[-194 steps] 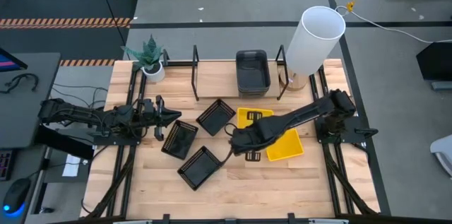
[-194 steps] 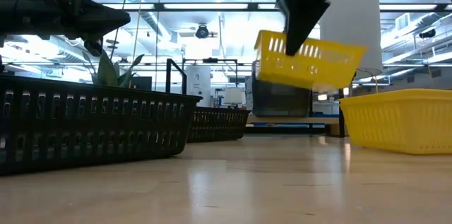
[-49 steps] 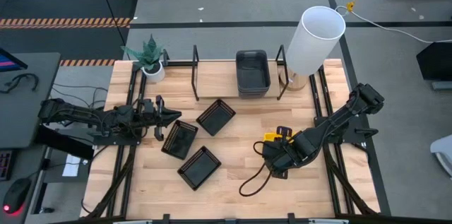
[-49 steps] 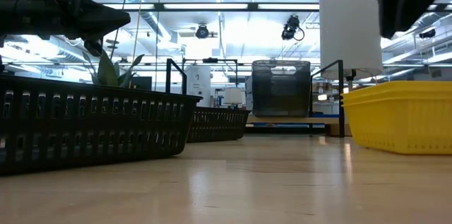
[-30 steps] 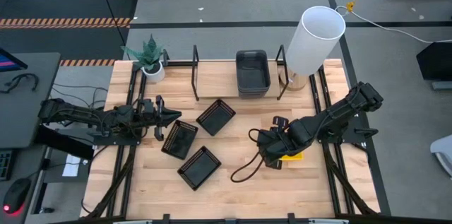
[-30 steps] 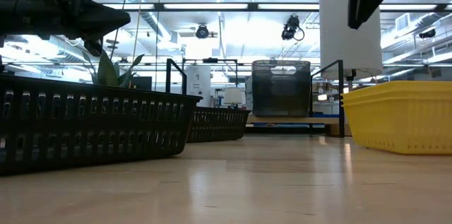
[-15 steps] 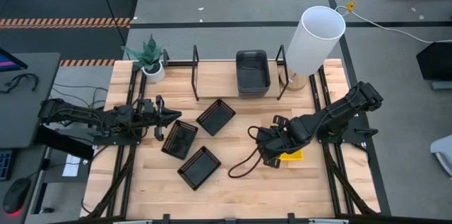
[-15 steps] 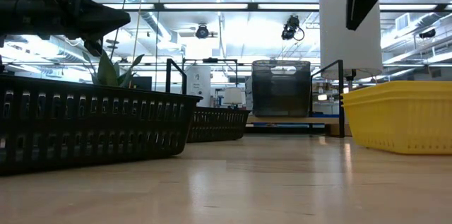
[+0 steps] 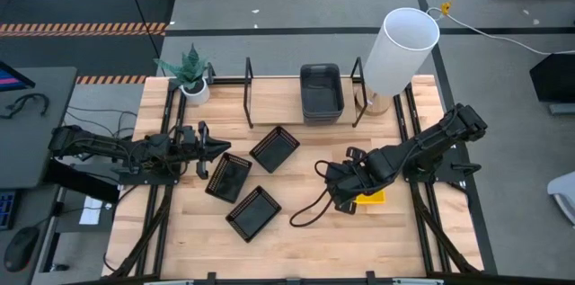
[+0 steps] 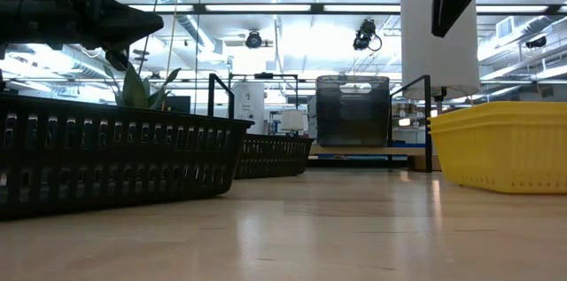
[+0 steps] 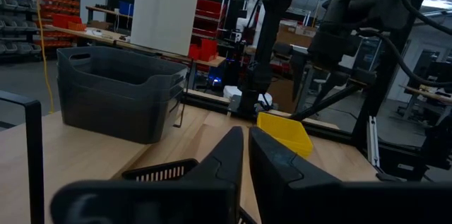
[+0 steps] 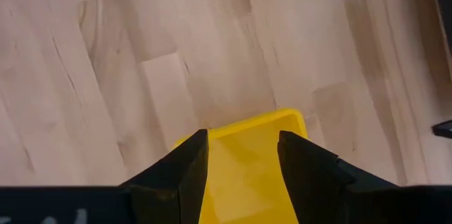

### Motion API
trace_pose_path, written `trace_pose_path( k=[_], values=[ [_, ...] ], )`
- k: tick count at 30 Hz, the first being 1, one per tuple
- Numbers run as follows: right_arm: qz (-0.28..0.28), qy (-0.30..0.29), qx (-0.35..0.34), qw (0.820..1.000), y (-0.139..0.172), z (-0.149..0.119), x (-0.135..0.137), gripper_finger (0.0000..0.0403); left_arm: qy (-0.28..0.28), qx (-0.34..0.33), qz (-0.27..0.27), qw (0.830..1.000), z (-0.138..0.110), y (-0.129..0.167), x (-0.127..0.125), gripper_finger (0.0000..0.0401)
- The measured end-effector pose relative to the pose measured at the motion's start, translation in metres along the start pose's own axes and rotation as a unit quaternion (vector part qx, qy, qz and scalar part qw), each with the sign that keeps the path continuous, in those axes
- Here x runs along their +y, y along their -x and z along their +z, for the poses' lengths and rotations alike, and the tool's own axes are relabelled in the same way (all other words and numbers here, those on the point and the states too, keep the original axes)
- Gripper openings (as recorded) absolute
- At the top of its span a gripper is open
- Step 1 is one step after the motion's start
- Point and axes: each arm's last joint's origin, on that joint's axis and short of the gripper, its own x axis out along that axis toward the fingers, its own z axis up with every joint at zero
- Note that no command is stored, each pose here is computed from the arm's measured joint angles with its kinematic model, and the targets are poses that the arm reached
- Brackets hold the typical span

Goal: Stack baskets on shelf by color
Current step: Stack the bottom right black bin on the top right black bin

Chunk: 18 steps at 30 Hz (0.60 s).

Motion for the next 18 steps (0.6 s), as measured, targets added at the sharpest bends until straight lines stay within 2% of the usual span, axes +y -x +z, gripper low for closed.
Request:
trace_pose_path(
  k=[6, 18],
  values=[
    [0.005, -0.010, 0.004, 1.000, 0.0000, -0.0003, 0.0004, 0.0176, 0.000, 0.000, 0.000, 1.000, 0.0000, 0.0000, 0.0000, 0.0039],
    [-0.007, -0.021, -0.016, 1.000, -0.0003, 0.0024, -0.0005, 0.0174, 0.000, 0.000, 0.000, 1.000, 0.0001, 0.0000, 0.0000, 0.0030]
  ],
)
